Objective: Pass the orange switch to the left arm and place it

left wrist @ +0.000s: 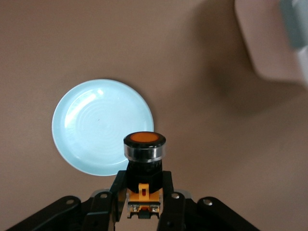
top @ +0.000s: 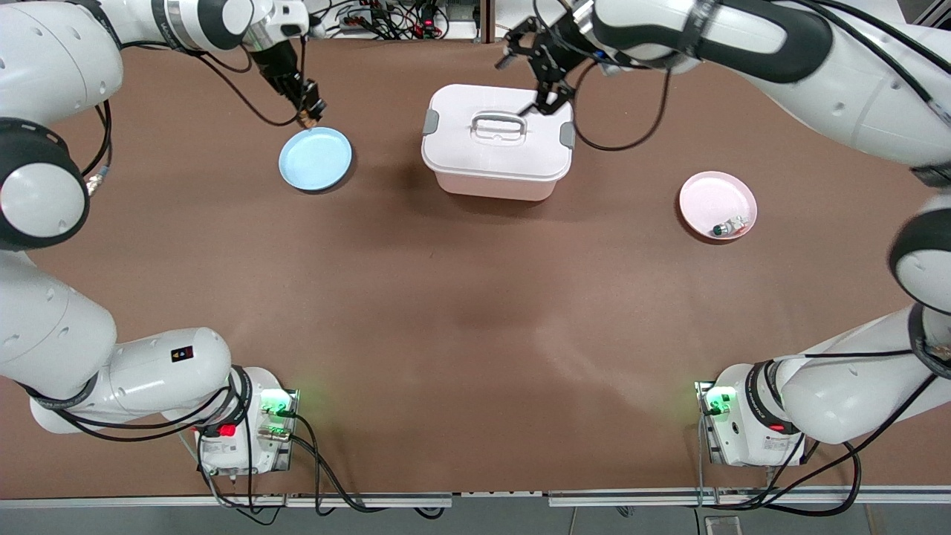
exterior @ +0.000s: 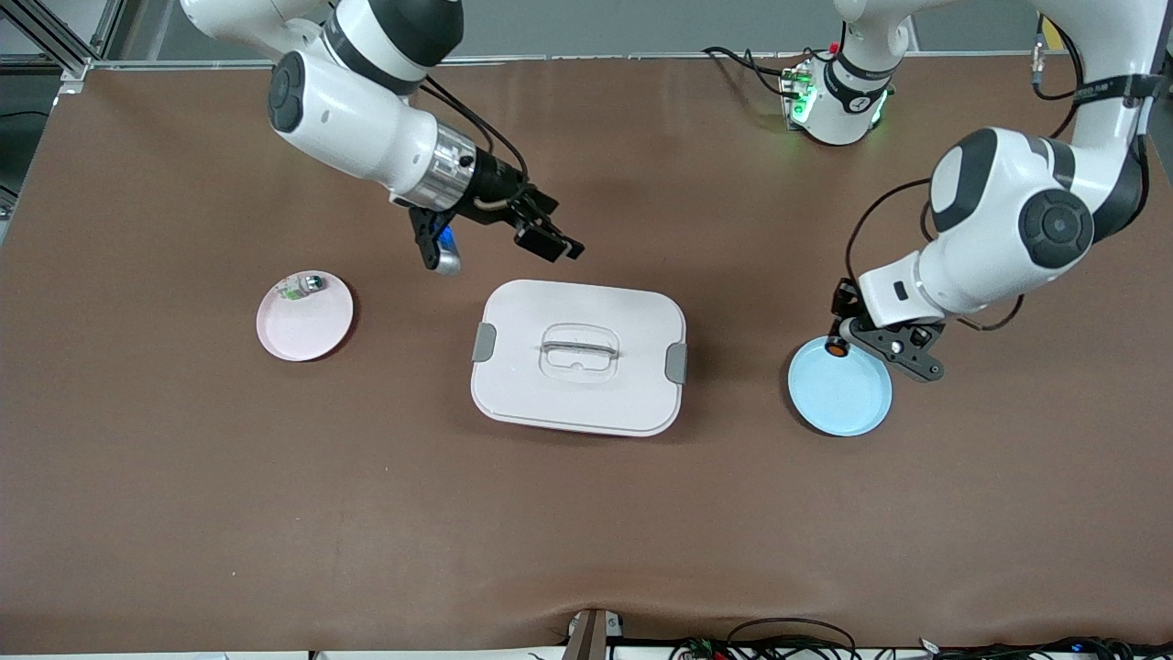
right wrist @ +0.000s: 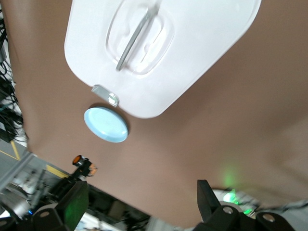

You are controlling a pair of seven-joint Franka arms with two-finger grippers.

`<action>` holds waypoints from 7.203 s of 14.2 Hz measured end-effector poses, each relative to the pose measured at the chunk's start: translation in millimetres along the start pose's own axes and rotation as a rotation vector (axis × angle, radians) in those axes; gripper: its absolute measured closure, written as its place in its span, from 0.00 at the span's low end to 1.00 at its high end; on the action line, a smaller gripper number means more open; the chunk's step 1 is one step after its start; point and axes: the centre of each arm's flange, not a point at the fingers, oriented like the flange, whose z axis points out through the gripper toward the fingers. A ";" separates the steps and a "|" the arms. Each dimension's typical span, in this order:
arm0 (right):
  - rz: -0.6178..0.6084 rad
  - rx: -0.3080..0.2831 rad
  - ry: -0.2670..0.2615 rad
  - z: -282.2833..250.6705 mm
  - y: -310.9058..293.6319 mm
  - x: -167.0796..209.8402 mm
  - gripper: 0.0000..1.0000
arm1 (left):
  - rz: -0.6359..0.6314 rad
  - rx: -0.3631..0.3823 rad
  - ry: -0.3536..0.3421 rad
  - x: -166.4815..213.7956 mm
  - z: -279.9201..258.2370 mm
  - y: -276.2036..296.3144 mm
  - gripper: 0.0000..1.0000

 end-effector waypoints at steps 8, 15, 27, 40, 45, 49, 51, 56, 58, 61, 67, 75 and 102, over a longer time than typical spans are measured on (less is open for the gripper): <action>-0.579 -0.278 0.214 -67.8 113.1 131.6 0.00 | 0.527 0.094 -0.251 3.0 109.3 -21.8 0.66; -0.837 -0.364 0.228 -183.8 167.9 234.6 0.00 | 0.822 0.110 -0.196 19.5 146.8 -25.0 0.66; -0.898 -0.605 0.350 -332.4 106.0 226.7 0.00 | 0.844 0.125 -0.215 18.8 157.3 -33.8 0.66; -0.887 -0.648 0.411 -362.1 79.7 255.8 0.00 | 0.679 0.167 -0.076 42.1 69.0 -52.4 0.00; -0.871 -0.637 0.414 -368.5 84.5 260.7 0.00 | 0.379 0.125 -0.059 39.8 -49.3 -62.3 0.00; -0.869 -0.606 0.418 -374.1 83.1 258.6 0.00 | 0.096 0.111 -0.020 37.1 -100.4 -60.0 0.00; -0.867 -0.589 0.414 -375.0 83.0 258.6 0.00 | -0.010 0.075 0.012 35.2 -114.0 -53.3 0.00; -0.862 -0.582 0.415 -377.1 84.1 259.6 0.00 | -0.287 0.075 -0.027 14.2 -152.2 -26.9 0.00; -0.869 -0.582 0.411 -373.7 81.6 257.1 0.00 | -0.397 0.094 -0.031 5.6 -168.8 -15.2 0.00; -0.882 -0.583 0.402 -366.7 77.5 253.3 0.00 | -0.487 0.110 -0.042 -3.0 -182.1 -3.9 0.00; -0.885 -0.578 0.404 -359.6 77.9 258.0 0.00 | -0.559 0.112 -0.060 -21.3 -193.4 -29.6 0.00; -0.911 -0.571 0.427 -364.3 71.7 252.4 0.00 | -0.595 0.125 -0.023 -35.6 -217.6 -50.8 0.00; -0.903 -0.595 0.385 -374.3 73.4 239.0 0.00 | -0.640 0.065 0.050 -77.6 -240.6 -13.9 0.00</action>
